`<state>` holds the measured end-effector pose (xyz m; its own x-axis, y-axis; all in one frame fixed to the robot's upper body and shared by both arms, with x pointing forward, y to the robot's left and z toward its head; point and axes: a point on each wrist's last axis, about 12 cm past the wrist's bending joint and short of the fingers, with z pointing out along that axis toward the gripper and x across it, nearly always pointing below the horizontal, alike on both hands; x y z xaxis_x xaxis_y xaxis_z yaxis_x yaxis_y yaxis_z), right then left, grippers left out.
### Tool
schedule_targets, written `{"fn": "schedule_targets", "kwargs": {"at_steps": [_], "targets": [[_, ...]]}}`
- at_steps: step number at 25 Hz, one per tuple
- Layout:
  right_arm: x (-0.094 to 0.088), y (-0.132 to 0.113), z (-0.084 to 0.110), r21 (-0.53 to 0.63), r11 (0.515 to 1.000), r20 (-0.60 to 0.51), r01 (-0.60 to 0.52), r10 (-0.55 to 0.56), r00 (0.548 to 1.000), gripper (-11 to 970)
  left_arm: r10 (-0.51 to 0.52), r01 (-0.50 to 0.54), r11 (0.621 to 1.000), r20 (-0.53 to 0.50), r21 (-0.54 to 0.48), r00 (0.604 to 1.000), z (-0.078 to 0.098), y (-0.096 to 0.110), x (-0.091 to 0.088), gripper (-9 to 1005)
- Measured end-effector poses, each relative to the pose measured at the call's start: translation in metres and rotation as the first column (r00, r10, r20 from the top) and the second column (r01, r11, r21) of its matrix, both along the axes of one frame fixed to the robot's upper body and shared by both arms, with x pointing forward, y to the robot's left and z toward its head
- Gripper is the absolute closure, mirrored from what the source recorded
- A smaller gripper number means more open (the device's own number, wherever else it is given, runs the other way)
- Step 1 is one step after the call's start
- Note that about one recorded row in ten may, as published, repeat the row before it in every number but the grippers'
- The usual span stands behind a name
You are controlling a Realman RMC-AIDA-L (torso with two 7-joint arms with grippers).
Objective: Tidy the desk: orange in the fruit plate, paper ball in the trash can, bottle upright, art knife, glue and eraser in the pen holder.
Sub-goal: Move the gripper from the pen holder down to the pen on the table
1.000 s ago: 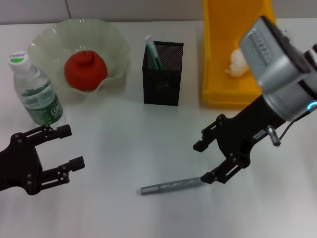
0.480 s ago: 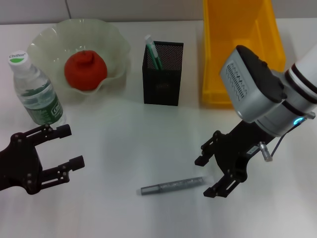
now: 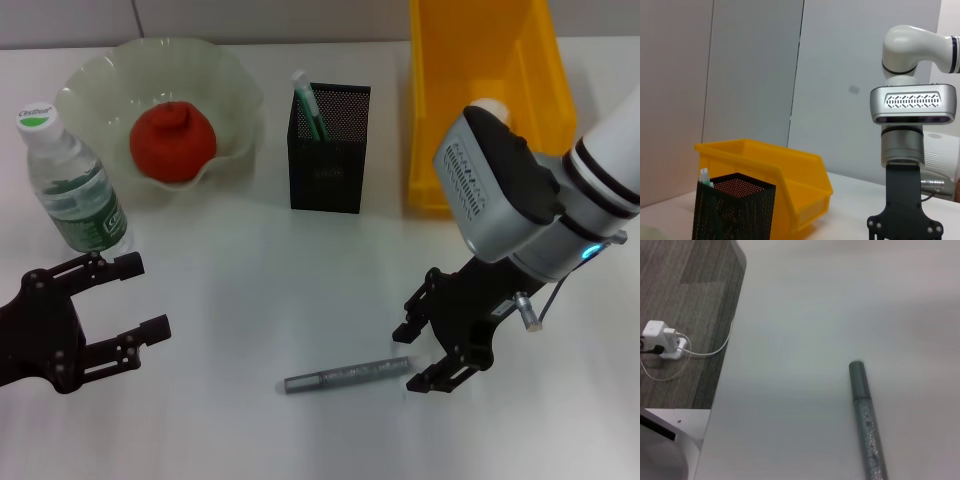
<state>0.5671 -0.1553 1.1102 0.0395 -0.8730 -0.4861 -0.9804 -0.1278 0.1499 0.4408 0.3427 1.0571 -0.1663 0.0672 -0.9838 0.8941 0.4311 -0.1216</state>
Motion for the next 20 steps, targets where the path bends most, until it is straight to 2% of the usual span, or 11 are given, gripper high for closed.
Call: {"fn": "schedule_targets", "kwargs": {"at_steps": [3,14,20], "targets": [[-0.0002,0.0019,-0.0022,-0.004,1.0,0.01,-0.003,0.003,1.0,375,0.001,-0.001,1.0,0.001,0.0,1.0,-0.0002,0.0,-0.0003,228],[-0.0015,0.007,-0.0067,-0.01,1.0,0.025,-0.018,0.018,1.0,426,0.003,-0.003,1.0,0.002,-0.004,1.0,-0.0001,-0.0005,-0.0002,227],[-0.0021,0.0086,-0.0072,-0.015,1.0,0.03,-0.027,0.028,0.999,522,0.002,-0.002,1.0,0.005,-0.005,1.0,0.0005,-0.001,0.001,227]]}}
